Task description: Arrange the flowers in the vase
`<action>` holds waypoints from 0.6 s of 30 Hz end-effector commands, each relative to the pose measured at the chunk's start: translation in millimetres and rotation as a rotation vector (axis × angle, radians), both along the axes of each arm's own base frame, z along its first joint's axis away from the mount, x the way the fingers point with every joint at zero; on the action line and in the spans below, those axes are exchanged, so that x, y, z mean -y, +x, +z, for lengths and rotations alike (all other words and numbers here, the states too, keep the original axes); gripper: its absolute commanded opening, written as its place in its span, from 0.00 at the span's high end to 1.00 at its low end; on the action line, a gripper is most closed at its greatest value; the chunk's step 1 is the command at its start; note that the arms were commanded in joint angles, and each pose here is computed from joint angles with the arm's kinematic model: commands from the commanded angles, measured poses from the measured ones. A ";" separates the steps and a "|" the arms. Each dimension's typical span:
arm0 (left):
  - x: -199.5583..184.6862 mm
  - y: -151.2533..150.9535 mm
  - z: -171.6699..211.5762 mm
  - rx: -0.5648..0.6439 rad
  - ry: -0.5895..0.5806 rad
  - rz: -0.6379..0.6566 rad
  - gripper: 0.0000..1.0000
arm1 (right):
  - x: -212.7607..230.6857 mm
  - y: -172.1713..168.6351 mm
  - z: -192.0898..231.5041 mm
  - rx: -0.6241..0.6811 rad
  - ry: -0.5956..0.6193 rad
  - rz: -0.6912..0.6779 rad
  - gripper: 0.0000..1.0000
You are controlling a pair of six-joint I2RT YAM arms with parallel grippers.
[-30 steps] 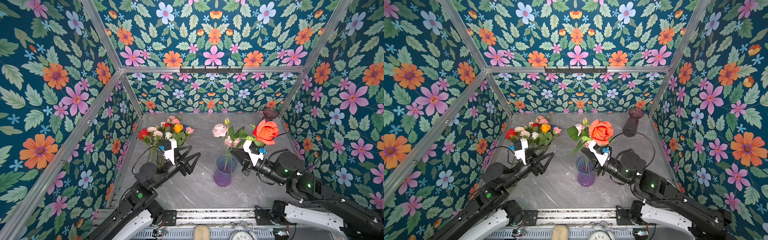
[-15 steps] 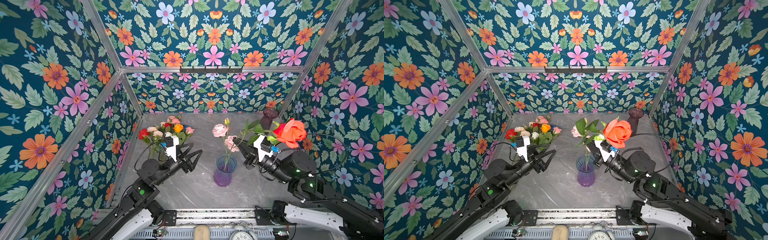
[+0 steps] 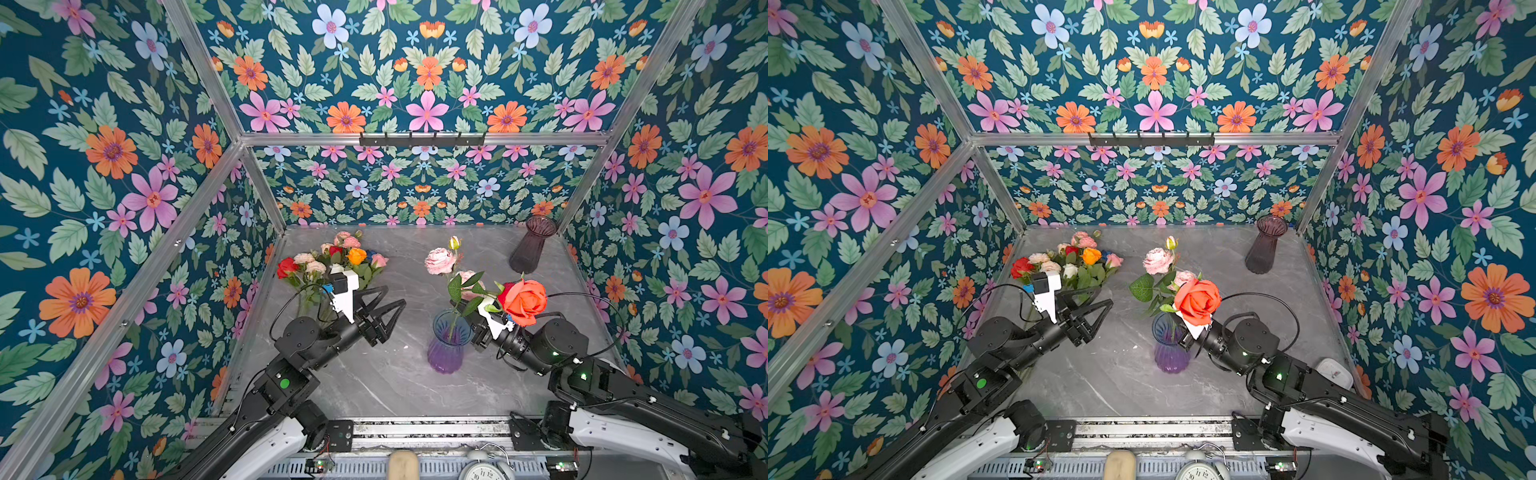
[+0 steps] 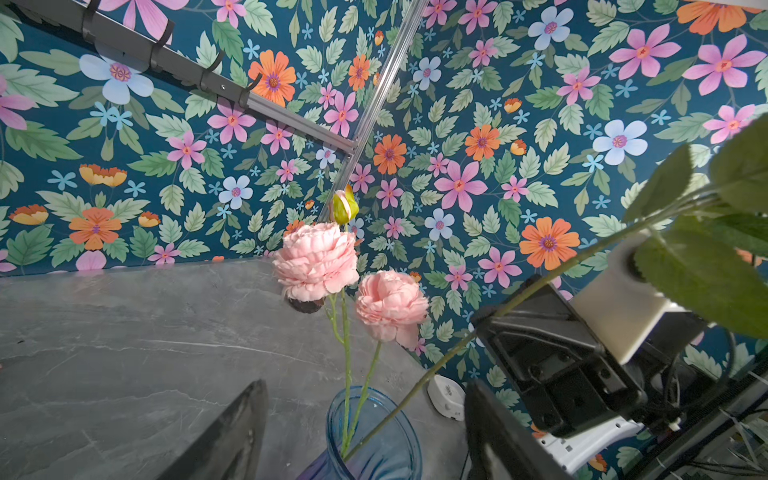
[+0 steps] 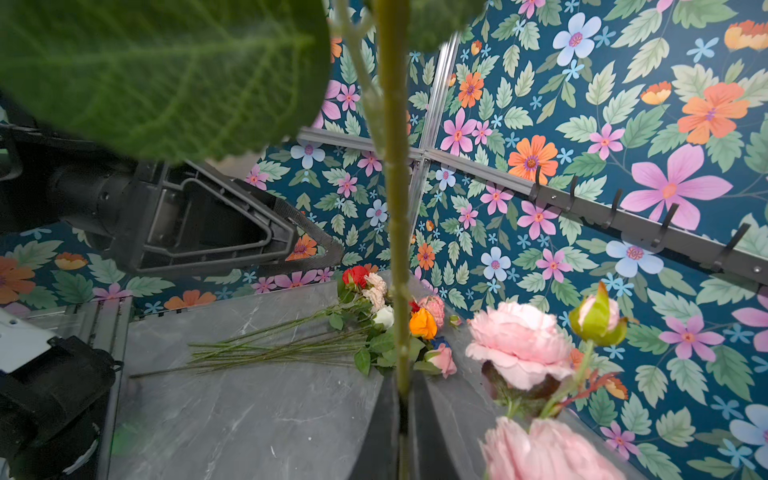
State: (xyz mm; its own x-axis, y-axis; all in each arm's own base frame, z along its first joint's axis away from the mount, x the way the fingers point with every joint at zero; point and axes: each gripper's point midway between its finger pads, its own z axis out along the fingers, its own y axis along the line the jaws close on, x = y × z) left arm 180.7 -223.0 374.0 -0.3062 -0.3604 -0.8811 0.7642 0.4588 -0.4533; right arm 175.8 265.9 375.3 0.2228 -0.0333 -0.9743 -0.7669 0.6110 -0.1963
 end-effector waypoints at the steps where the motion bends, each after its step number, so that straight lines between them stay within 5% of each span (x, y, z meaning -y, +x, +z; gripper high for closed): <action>1: 1.4 -0.6 4.9 0.008 -0.022 -0.010 0.24 | 5.0 1.9 2.6 -0.041 0.079 -0.015 1.00; 18: 5.9 1.2 0.4 -0.008 -0.028 -0.024 0.24 | 14.6 18.7 -59.2 -0.220 -0.009 -0.133 1.00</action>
